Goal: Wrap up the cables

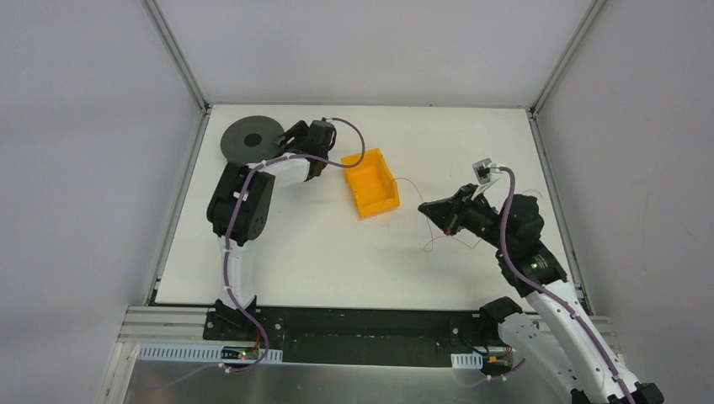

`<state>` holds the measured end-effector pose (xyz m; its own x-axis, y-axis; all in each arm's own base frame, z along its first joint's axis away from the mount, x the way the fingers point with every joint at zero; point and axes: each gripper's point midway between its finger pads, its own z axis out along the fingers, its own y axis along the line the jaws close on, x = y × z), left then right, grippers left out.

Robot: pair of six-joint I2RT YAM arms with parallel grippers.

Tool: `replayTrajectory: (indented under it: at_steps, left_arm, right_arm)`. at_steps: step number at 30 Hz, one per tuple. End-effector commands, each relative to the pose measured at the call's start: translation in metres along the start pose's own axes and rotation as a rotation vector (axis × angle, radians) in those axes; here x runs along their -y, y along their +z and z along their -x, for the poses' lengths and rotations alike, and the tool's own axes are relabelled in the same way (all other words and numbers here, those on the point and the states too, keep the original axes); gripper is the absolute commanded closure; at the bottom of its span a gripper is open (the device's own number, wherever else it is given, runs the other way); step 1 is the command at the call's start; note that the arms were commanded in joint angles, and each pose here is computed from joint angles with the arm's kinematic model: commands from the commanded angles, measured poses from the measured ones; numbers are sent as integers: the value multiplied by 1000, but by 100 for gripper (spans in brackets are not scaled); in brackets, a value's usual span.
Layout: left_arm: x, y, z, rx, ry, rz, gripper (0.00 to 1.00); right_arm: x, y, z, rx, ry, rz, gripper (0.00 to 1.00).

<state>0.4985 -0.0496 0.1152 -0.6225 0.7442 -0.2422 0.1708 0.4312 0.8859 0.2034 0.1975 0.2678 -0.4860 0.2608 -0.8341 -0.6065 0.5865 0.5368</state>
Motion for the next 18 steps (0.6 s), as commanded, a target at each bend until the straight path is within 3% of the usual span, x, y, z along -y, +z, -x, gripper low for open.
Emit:
replayTrajectory:
  at_steps: [1,10,18]
  left_arm:
    - [-13,22,-14,-46,-17,45,38]
    - [-8,56,-26,-87,-10,89,54]
    - [-33,33,-19,-72,-36,127,88]
  right_arm:
    - [-2,-7,2,24,-22,-5,100]
    - [-1,-9,1,22,-18,-15,100]
    - [8,-5,-5,7,-15,-41,100]
